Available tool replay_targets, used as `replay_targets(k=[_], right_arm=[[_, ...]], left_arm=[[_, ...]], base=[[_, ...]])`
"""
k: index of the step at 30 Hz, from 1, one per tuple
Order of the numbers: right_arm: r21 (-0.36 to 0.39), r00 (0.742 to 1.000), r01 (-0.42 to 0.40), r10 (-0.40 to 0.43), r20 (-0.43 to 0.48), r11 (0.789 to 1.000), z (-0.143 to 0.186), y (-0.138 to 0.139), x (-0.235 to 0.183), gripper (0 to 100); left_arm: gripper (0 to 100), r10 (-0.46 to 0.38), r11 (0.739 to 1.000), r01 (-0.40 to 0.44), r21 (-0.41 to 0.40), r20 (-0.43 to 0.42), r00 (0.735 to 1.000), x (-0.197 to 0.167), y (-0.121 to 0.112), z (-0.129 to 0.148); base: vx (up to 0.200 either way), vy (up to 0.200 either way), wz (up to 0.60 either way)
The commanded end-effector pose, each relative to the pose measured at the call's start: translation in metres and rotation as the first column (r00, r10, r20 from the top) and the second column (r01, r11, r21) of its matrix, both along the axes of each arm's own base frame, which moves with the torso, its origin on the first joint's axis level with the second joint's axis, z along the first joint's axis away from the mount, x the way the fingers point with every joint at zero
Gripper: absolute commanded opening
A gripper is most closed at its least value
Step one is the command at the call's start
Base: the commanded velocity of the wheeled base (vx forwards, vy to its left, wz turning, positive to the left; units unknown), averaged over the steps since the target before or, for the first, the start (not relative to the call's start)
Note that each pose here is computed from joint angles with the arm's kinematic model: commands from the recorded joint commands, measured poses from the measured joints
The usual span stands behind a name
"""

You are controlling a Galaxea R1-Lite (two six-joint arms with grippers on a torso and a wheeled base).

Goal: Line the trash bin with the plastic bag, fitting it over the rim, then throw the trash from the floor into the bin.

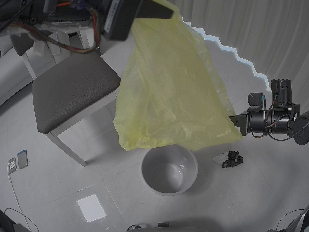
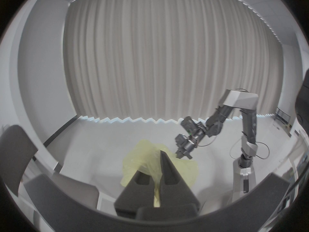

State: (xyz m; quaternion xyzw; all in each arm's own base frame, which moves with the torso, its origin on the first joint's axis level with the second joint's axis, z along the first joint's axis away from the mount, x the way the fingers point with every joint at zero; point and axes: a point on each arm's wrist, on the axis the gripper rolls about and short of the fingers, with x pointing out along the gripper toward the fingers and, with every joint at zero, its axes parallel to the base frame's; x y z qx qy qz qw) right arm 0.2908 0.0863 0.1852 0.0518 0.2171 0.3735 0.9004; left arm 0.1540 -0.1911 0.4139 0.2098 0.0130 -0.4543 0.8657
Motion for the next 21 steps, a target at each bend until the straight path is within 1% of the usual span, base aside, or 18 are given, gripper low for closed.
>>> replay_targets(k=[1, 2, 3, 4, 5, 7, 8, 9, 12, 15, 17, 18, 21], right_arm=[[-0.024, 0.998, 0.055, -0.056, -0.017, 0.998, -0.006, -0.003, -0.003, 0], [-0.023, 0.997, 0.069, -0.07, -0.03, 0.997, -0.007, -0.003, -0.003, 0], [-0.016, 0.995, 0.088, -0.088, -0.052, 0.996, -0.01, -0.003, -0.004, 0], [-0.011, 0.993, 0.096, -0.096, -0.066, 0.995, -0.011, -0.003, -0.004, 0], [-0.004, 0.99, 0.115, -0.115, -0.086, 0.993, -0.014, -0.002, -0.004, 0], [-0.005, 0.985, 0.131, -0.131, -0.108, 0.991, -0.017, 0.002, -0.005, 0], [-0.004, 0.985, 0.132, -0.131, -0.109, 0.991, -0.017, 0.003, -0.006, 0], [-0.021, 0.983, 0.141, -0.143, -0.116, 0.99, -0.02, 0.008, -0.007, 0], [-0.056, 0.978, 0.162, -0.168, -0.125, 0.985, -0.027, 0.016, -0.006, 0], [-0.075, 0.977, 0.157, -0.166, -0.135, 0.985, -0.032, 0.024, -0.005, 0], [-0.084, 0.975, 0.151, -0.162, -0.149, 0.985, -0.037, 0.027, -0.002, 0], [-0.088, 0.975, 0.146, -0.158, -0.154, 0.985, -0.039, 0.029, -0.002, 0], [-0.108, 0.971, 0.146, -0.163, -0.175, 0.983, -0.048, 0.032, 0.001, 0]], left_arm=[[0, 0.21, 0.971, -0.219, -0.099, -0.089, 0.974, 0.017, 0.032, -0.003], [0, 0.256, 0.956, -0.271, -0.115, -0.128, 0.958, 0.021, 0.032, -0.01], [0, 0.305, 0.936, -0.326, -0.132, -0.156, 0.94, 0.023, 0.033, -0.017], [0, 0.338, 0.92, -0.364, -0.147, -0.175, 0.925, 0.024, 0.034, -0.021], [0, 0.375, 0.896, -0.409, -0.173, -0.198, 0.906, 0.024, 0.035, -0.025], [0, 0.408, 0.865, -0.46, -0.199, -0.255, 0.877, 0.02, 0.042, -0.034], [0, 0.408, 0.864, -0.462, -0.202, -0.259, 0.875, 0.02, 0.042, -0.034], [0, 0.415, 0.847, -0.49, -0.206, -0.32, 0.852, 0.014, 0.05, -0.044], [0, 0.401, 0.846, -0.5, -0.185, -0.398, 0.825, 0.005, 0.057, -0.064], [0, 0.379, 0.85, -0.498, -0.174, -0.456, 0.806, 0.007, 0.06, -0.083], [0, 0.393, 0.837, -0.521, -0.165, -0.481, 0.784, 0.018, 0.061, -0.099], [0, 0.4, 0.835, -0.528, -0.157, -0.485, 0.777, 0.023, 0.06, -0.106], [0, 0.407, 0.831, -0.535, -0.149, -0.491, 0.77, 0.031, 0.055, -0.124]], base=[[0.0, 0.0, 0.0], [0.0, 0.0, 0.0], [0.0, 0.0, 0.0], [0.0, 0.0, 0.0], [0.0, 0.0, 0.0], [0.0, 0.0, 0.0], [0.0, 0.0, 0.0], [0.0, 0.0, 0.0], [0.0, 0.0, 0.0], [0.0, 0.0, 0.0], [0.0, 0.0, 0.0], [0.0, 0.0, 0.0], [0.0, 0.0, 0.0]])
